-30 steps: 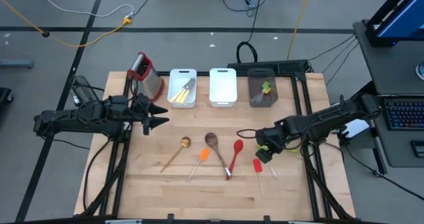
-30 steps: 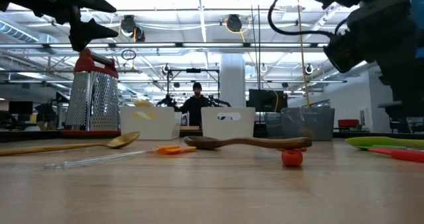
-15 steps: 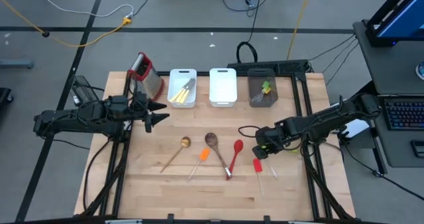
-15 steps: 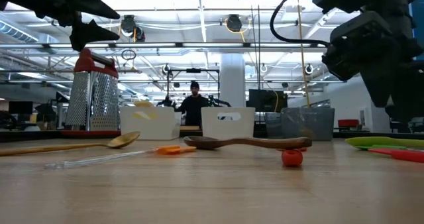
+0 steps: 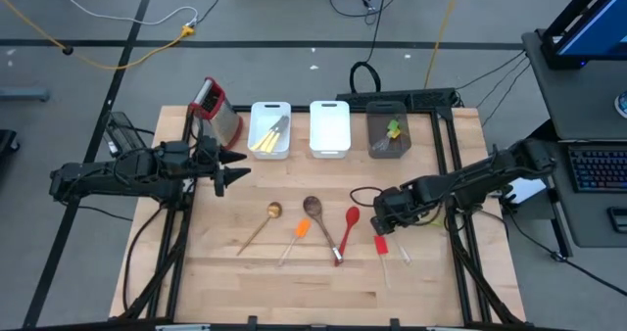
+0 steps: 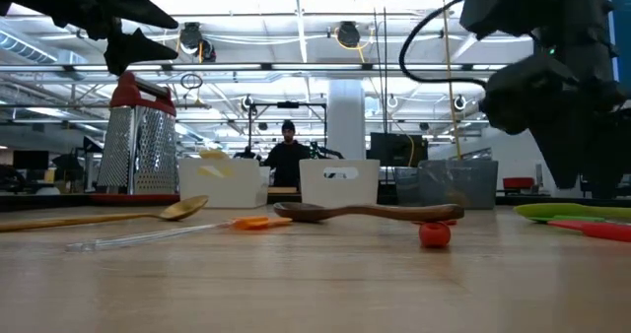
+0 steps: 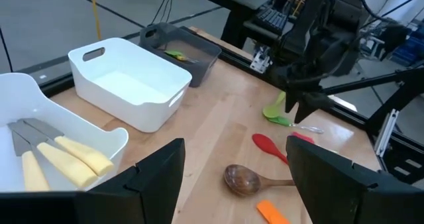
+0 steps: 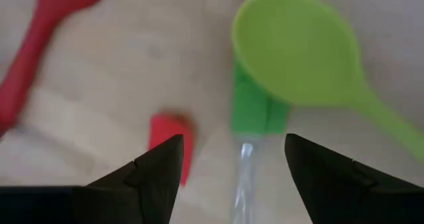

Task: Pick & Place Kitchen Items
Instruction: Put the green spatula into the black bin

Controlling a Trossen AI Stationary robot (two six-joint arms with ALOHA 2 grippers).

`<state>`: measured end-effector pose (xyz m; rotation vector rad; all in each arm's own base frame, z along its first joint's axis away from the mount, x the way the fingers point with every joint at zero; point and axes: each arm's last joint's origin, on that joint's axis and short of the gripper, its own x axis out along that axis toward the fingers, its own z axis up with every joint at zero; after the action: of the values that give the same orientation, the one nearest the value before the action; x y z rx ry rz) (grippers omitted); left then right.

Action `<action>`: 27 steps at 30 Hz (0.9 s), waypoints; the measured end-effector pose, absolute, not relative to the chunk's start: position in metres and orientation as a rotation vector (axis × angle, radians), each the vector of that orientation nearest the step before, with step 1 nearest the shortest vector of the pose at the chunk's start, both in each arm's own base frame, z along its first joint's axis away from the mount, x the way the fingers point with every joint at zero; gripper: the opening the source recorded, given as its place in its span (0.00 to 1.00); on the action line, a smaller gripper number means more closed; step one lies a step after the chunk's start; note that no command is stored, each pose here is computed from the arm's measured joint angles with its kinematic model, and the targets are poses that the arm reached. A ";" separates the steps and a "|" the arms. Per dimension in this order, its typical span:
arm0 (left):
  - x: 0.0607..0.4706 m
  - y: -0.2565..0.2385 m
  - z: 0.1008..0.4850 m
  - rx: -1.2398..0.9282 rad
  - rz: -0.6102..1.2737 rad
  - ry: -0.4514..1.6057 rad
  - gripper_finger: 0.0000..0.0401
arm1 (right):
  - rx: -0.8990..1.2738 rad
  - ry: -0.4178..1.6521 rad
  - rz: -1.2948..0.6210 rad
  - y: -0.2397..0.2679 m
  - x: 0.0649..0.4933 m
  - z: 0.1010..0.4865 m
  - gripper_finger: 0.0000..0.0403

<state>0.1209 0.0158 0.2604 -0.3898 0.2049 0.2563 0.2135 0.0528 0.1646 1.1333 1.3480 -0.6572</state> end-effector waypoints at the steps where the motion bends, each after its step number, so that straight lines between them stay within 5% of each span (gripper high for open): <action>1: 0.121 0.016 0.260 -0.388 0.256 0.205 0.67 | 1.114 1.344 -0.683 0.053 0.215 0.161 0.63; 10: 0.121 0.016 0.260 -0.363 0.254 0.208 0.67 | 1.015 1.488 -0.907 0.055 0.222 0.113 0.63; 20: 0.121 0.016 0.260 -0.331 0.250 0.213 0.67 | 1.041 1.419 -1.077 0.053 0.220 0.108 0.63; 27: 0.121 0.016 0.260 -0.320 0.250 0.213 0.67 | 1.069 1.362 -1.139 0.053 0.221 0.108 0.50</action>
<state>0.1209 0.0160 0.2604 -0.3204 0.2130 0.2502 0.2210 0.0526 0.1082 1.0689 1.3620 -1.1387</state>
